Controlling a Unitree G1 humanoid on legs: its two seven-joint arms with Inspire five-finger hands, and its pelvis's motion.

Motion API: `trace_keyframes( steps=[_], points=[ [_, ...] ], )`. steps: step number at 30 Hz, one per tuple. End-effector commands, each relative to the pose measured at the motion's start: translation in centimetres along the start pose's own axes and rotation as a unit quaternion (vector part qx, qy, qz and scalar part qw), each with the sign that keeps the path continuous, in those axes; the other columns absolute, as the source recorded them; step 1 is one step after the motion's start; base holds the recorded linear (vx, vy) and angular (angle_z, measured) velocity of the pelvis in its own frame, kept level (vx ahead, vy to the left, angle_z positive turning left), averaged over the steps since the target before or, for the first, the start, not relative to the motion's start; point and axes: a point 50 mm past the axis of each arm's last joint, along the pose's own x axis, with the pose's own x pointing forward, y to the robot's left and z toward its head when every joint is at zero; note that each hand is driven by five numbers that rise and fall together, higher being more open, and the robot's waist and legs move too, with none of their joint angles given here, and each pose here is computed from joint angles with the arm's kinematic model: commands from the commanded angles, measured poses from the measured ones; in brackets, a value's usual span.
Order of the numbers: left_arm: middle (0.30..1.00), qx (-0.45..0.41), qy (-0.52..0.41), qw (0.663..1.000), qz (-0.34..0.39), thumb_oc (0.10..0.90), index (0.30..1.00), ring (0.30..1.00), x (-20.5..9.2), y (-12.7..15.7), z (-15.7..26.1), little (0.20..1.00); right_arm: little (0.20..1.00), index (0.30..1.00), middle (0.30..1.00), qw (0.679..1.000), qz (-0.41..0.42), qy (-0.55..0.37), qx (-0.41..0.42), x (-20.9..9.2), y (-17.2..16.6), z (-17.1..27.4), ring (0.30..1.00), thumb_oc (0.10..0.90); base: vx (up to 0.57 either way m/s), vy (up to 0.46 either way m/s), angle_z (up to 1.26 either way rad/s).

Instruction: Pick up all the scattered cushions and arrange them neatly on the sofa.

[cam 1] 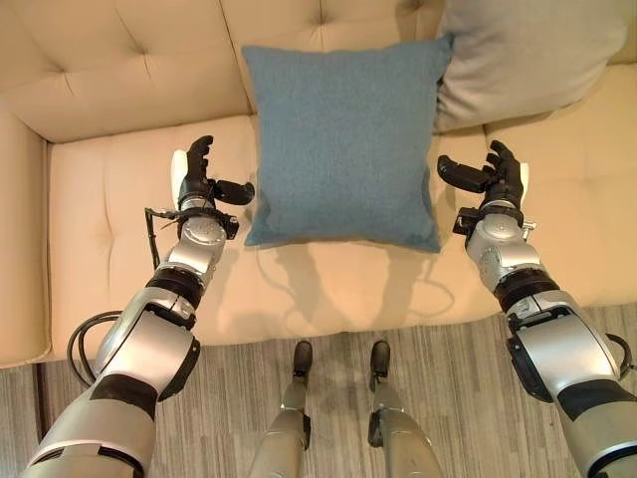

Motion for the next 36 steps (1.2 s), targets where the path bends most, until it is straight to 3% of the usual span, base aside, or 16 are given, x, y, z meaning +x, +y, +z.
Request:
trace_keyframes(
  steps=[1,4,9,13,18,24,25,26,36],
  points=[
    [0.9,-0.037,-0.062,0.997,0.026,0.8,0.9,0.9,1.3,2.0,5.2,0.9,0.9,0.9,0.9,0.996,0.028,-0.087,0.005,0.4,1.9,6.1,0.9,0.8,0.0,0.0,0.0],
    [0.9,-0.041,-0.046,0.998,0.003,0.8,0.9,0.9,1.1,1.0,4.7,0.9,0.9,0.9,0.9,0.994,0.061,-0.083,-0.024,0.0,3.3,5.7,0.9,0.8,0.0,0.0,0.0],
    [0.9,-0.067,-0.078,0.994,-0.036,0.8,0.9,0.9,0.5,-0.8,5.7,0.9,0.9,0.9,0.9,0.985,0.137,-0.09,0.046,-1.3,6.1,5.5,0.9,0.8,0.0,0.0,0.0],
    [0.9,-0.145,-0.082,0.984,-0.066,0.8,0.9,0.9,0.0,-2.3,6.7,0.9,0.9,0.9,0.9,0.972,0.198,-0.084,0.095,-2.5,8.1,5.1,0.9,0.8,0.0,0.0,0.0],
    [0.9,-0.245,-0.086,0.953,-0.155,0.8,0.9,0.9,-1.6,-5.7,7.9,0.9,0.9,0.9,0.9,0.955,0.26,-0.053,0.132,-3.9,9.7,2.9,0.9,0.8,0.0,-0.004,0.01],
    [0.9,-0.229,-0.031,0.943,-0.239,0.8,0.9,0.9,-2.3,-7.7,5.6,0.9,0.9,0.9,0.9,0.949,0.282,-0.01,0.139,-4.1,10.0,1.2,0.9,0.8,0.0,0.0,0.0],
    [0.834,-0.191,-0.03,0.947,-0.258,0.756,0.834,0.834,-2.2,-7.2,4.6,0.834,0.608,0.608,0.608,0.949,0.291,-0.017,0.123,-4.2,10.4,1.4,0.608,0.605,-0.01,0.007,-0.03],
    [0.314,-0.175,-0.018,0.949,-0.263,0.409,0.314,0.314,-2.2,-7.3,4.0,0.314,0.3,0.3,0.3,0.949,0.289,-0.014,0.126,-4.3,10.6,1.3,0.3,0.4,-0.01,0.007,-0.03],
    [0.3,-0.145,-0.063,0.944,-0.29,0.4,0.3,0.3,-2.9,-7.7,5.0,0.3,0.3,0.3,0.3,0.944,0.31,-0.028,0.114,-5.2,10.8,1.1,0.3,0.4,-0.01,-0.009,-0.05]
  ],
)
